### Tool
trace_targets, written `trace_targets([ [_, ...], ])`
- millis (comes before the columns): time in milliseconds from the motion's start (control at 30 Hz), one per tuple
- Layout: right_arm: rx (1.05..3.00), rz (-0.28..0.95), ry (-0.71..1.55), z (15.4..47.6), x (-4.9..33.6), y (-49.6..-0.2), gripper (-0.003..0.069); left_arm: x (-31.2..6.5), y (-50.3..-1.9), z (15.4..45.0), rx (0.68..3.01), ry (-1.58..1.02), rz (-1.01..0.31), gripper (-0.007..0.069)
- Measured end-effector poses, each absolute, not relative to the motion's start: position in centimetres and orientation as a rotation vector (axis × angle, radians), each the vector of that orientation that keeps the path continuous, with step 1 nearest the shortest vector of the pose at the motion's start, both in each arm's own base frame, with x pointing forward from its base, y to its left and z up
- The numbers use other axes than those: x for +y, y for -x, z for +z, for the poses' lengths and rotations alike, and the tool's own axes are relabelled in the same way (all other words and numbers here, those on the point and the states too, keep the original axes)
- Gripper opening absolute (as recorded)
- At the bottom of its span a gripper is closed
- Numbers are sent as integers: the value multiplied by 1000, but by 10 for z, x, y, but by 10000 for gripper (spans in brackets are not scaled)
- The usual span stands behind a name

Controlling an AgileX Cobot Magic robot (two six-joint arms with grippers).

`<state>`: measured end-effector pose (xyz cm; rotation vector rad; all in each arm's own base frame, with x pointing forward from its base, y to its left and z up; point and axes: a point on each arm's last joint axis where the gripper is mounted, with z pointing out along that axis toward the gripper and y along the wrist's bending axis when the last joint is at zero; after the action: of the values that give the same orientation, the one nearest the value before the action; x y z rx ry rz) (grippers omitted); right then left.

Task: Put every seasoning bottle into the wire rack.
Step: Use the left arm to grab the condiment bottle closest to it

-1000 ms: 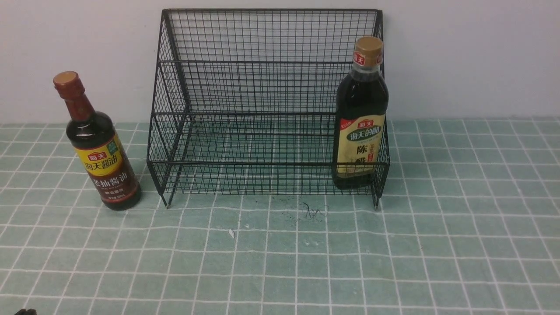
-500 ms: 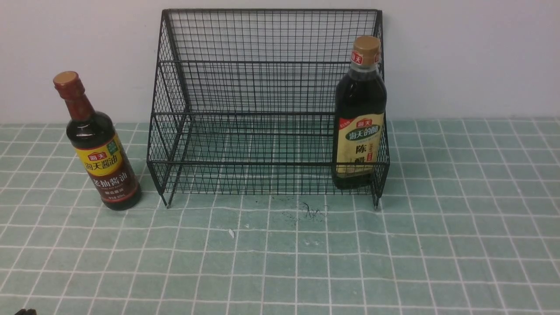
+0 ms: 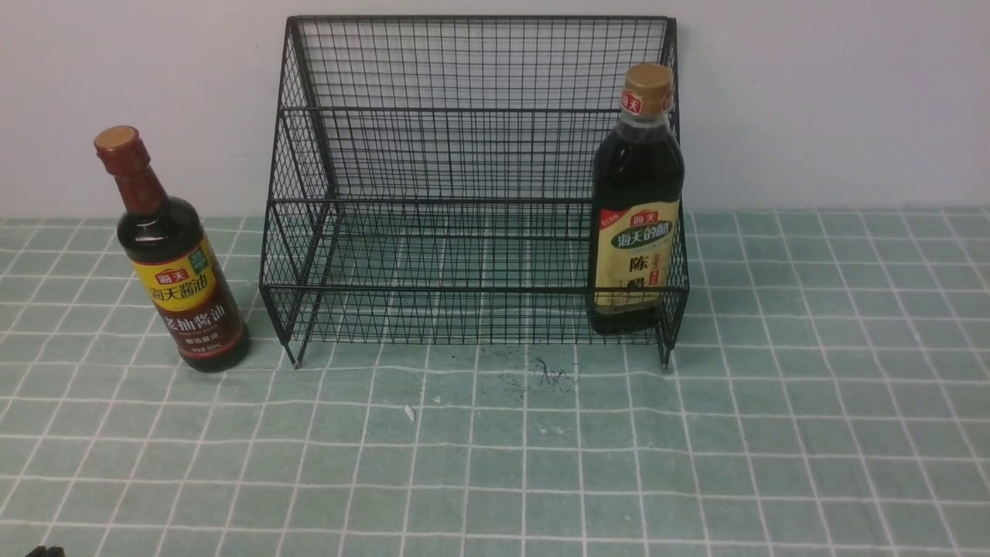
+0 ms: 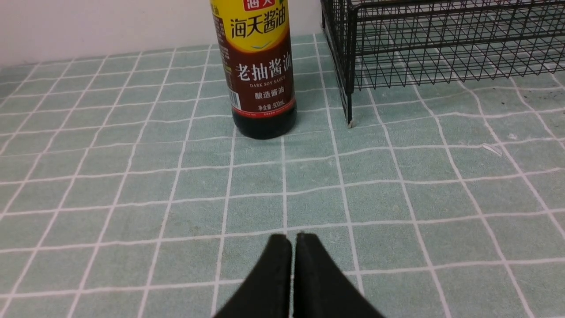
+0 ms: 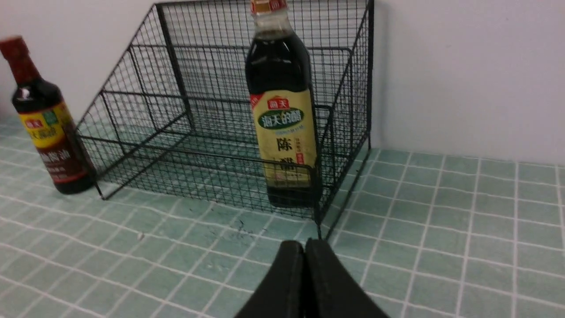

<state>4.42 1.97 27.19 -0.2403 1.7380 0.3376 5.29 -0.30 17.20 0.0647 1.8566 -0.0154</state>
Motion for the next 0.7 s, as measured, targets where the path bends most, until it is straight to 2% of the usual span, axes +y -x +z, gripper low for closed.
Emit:
trace_targets([
  [233, 1727, 120, 116, 231, 8, -46, -14, -3, -53, 172, 1857, -65, -15, -6],
  [433, 1842, 31, 23, 180, 2, -52, -14, -3, -53, 172, 1857, -65, -15, -6],
  [700, 1783, 18, 3, 181, 1, -54, -14, -3, -53, 172, 1856, -65, -15, -6],
])
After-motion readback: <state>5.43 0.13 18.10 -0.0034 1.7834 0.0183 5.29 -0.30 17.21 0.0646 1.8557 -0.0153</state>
